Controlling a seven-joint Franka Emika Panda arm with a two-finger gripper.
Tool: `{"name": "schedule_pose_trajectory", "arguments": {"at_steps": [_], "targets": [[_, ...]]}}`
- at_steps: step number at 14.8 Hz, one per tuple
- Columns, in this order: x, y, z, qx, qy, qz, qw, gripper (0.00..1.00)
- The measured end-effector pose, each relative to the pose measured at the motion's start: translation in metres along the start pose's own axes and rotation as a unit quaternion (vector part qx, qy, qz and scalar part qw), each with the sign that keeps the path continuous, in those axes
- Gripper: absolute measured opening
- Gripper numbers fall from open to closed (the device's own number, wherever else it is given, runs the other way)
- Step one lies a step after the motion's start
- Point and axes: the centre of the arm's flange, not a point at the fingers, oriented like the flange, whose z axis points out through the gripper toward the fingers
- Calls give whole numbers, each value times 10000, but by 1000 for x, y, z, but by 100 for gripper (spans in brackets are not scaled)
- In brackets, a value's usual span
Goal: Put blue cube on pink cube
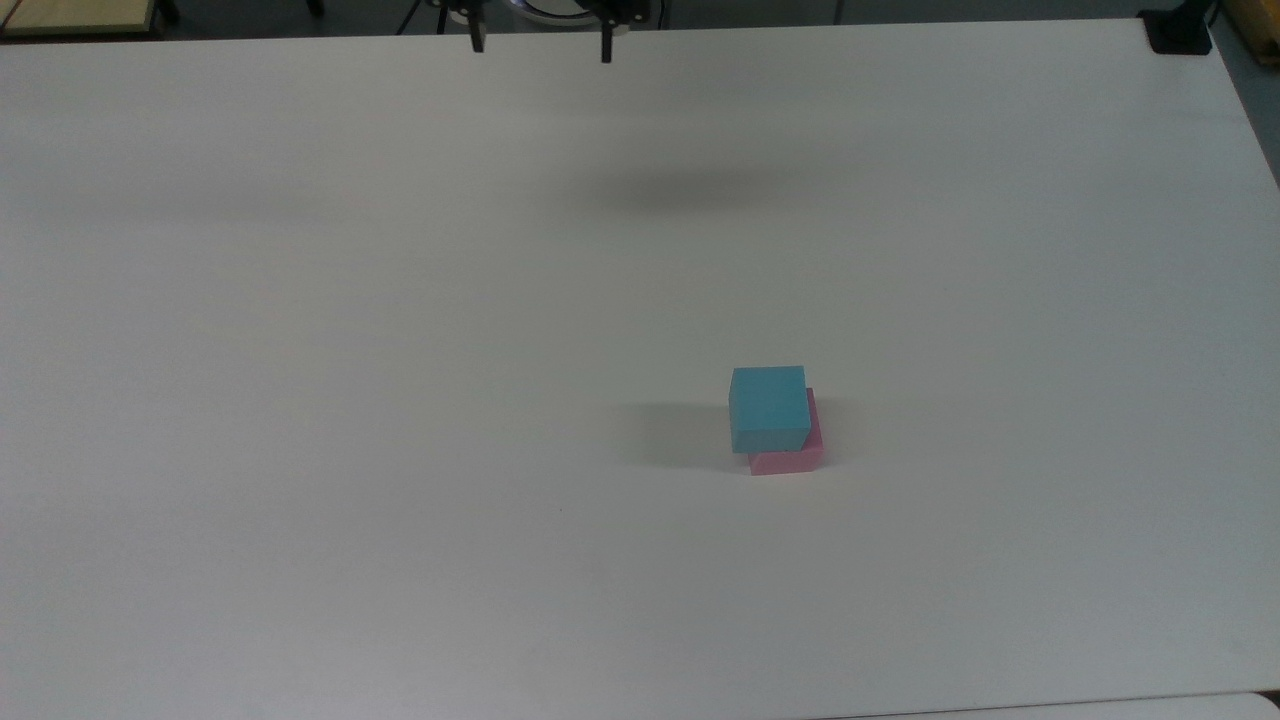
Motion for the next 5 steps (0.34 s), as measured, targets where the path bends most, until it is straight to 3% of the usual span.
{"name": "schedule_pose_trajectory", "arguments": {"at_steps": [5], "targets": [[-1, 15, 10, -22, -113, 119, 9999, 100]]}}
